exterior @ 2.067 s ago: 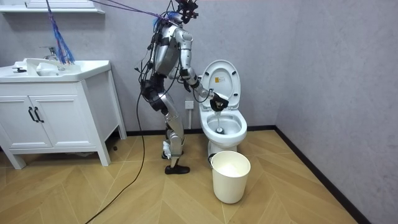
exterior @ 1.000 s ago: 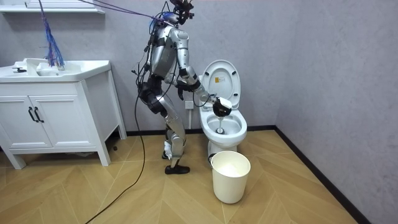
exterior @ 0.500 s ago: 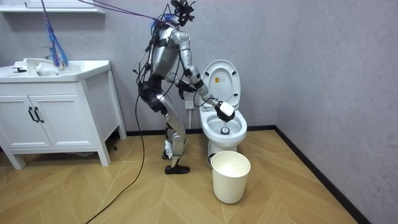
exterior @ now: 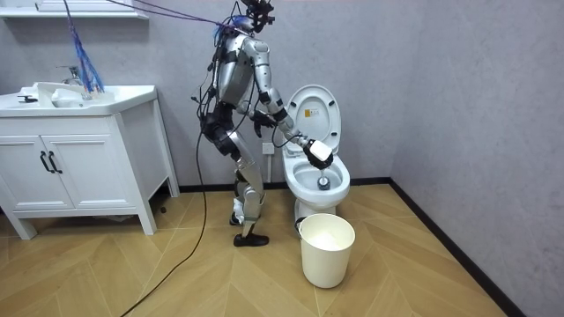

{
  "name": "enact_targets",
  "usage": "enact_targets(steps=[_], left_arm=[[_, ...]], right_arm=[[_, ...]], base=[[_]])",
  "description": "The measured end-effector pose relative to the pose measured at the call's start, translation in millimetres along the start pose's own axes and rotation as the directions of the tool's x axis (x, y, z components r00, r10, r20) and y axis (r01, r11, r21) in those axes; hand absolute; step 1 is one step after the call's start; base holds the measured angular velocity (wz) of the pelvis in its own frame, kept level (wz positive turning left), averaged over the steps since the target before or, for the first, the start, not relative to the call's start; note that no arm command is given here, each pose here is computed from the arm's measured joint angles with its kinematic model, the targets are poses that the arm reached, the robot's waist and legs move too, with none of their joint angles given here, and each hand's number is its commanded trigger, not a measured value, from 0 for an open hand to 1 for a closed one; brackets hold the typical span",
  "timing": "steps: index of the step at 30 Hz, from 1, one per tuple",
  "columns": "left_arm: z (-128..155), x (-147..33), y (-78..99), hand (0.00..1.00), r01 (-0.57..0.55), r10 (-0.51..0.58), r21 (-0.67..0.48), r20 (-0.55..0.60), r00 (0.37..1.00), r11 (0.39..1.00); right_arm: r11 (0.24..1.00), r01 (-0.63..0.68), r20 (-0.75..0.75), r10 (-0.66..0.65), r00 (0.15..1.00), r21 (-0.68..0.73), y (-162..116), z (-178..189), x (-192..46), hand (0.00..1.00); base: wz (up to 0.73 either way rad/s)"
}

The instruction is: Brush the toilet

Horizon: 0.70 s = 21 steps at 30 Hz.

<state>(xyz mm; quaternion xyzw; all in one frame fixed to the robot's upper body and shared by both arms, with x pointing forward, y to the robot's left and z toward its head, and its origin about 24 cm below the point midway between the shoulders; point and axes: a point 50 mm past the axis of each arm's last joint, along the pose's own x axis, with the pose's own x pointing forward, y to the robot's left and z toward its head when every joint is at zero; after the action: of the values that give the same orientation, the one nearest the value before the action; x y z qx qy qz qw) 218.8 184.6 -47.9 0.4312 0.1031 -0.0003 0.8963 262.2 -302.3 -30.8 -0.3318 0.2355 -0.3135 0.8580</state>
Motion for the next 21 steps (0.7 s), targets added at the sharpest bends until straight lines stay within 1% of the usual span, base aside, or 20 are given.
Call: enact_targets(steps=[2,3,5,7,9,10,13,15,16,18,19,21], left_arm=[[-8,-4.7,-3.0,0.00,0.026,-0.026,0.008,-0.028,0.999,1.000],[-16,-9.2,-7.1,0.00,0.058,-0.057,0.017,-0.061,0.997,0.998],[-28,-13.0,-9.6,0.00,0.082,-0.079,0.024,-0.108,0.991,0.996],[-44,-22.0,-13.2,0.00,0.111,-0.104,0.028,-0.175,0.979,0.993],[-60,-34.0,-15.5,0.00,0.123,-0.117,0.010,-0.249,0.962,0.992],[-65,-38.3,-17.0,0.00,0.136,-0.128,0.009,-0.268,0.955,0.991],[-86,-61.9,-19.7,0.00,0.159,-0.148,-0.001,-0.361,0.921,0.987],[-105,-84.6,-22.8,0.00,0.180,-0.167,-0.014,-0.444,0.880,0.984],[-109,-89.6,-22.8,0.00,0.179,-0.168,-0.021,-0.466,0.869,0.984],[-125,-110.2,-22.5,0.00,0.172,-0.170,-0.047,-0.549,0.818,0.984],[-129,-115.4,-22.8,0.00,0.174,-0.172,-0.051,-0.568,0.805,0.983],[-139,-133.3,-25.2,0.00,0.184,-0.190,-0.076,-0.631,0.752,0.980]], right_arm=[[1.000,0.009,0.000,-0.009,1.000,0.000,-2,-4,-1,1.00],[1.000,0.007,-0.002,-0.007,1.000,-0.016,-2,-11,-4,1.00],[1.000,-0.001,-0.011,0.001,1.000,-0.024,-1,-20,-8,1.00],[0.999,-0.011,-0.024,0.010,1.000,-0.030,-1,-30,-12,1.00],[0.999,-0.021,-0.071,0.018,0.997,-0.036,-1,-49,-20,1.00],[0.999,-0.023,-0.086,0.020,0.996,-0.037,-2,-55,-22,1.00],[0.998,-0.054,-0.134,0.049,0.990,-0.031,1,-79,-41,1.00],[0.997,-0.067,-0.174,0.061,0.983,-0.026,2,-95,-54,1.00],[0.998,-0.067,-0.188,0.061,0.980,-0.023,1,-100,-57,1.00],[0.995,-0.086,-0.197,0.074,0.978,-0.055,2,-111,-67,1.00],[0.995,-0.086,-0.196,0.074,0.978,-0.054,1,-112,-69,1.00],[0.996,-0.080,-0.203,0.071,0.977,-0.036,-2,-118,-77,1.00]], base=[[-0.06],[-0.07],[-0.11],[-0.12],[-0.10],[-0.08],[-0.11],[-0.09],[-0.16],[-0.11],[-0.05],[-0.18]])
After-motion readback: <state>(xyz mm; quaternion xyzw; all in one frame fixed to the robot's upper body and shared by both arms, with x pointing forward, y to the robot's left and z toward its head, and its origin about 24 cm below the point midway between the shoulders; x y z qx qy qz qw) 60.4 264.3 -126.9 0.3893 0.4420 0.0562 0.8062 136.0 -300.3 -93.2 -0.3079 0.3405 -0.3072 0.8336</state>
